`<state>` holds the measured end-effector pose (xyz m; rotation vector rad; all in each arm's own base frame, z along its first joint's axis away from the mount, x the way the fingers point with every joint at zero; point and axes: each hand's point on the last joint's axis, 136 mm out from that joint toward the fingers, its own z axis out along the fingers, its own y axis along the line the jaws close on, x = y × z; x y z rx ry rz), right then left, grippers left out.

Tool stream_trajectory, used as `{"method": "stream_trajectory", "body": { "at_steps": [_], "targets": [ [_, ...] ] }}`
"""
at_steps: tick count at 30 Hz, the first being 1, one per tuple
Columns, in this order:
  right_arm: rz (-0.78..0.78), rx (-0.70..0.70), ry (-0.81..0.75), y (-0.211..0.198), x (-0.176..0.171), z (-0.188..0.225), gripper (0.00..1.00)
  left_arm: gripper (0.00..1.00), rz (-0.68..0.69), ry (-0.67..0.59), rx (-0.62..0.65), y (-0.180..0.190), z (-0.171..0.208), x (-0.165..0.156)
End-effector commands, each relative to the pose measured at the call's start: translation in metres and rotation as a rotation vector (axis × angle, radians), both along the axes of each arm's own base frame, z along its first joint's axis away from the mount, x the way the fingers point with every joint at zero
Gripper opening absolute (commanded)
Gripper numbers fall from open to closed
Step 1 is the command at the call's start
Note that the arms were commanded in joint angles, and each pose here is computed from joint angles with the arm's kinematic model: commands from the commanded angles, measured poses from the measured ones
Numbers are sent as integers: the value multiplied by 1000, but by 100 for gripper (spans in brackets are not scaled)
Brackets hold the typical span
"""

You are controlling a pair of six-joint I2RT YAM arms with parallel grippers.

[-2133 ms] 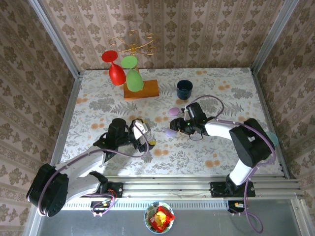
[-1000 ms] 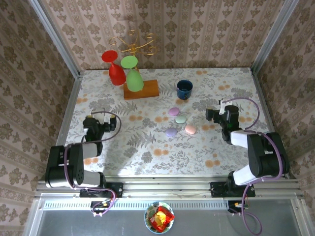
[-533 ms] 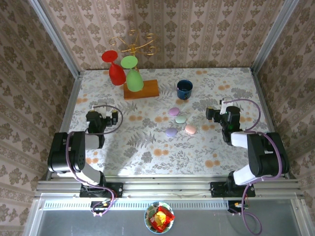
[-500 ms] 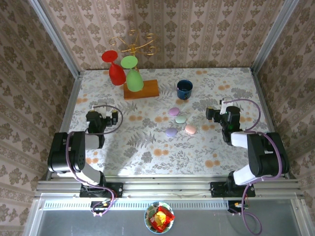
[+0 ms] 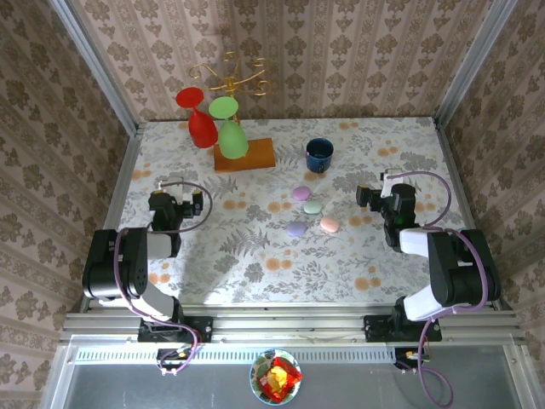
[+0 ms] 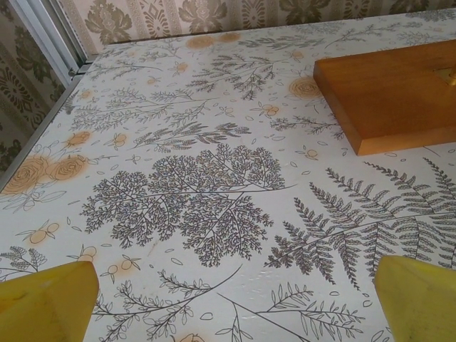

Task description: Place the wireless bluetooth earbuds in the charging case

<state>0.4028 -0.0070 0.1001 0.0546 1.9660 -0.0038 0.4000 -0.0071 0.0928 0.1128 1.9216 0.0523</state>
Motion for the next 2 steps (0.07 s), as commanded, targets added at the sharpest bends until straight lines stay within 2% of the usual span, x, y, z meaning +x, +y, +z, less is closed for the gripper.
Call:
{"method": "stream_trajectory", "body": {
  "at_steps": [1, 2],
  "targets": [
    [2, 12, -16, 2, 1, 1, 100, 100, -5, -15, 13, 0, 2, 1],
    [3, 11, -15, 2, 1, 0, 100, 100, -5, -17, 13, 0, 2, 1]
  ]
}}
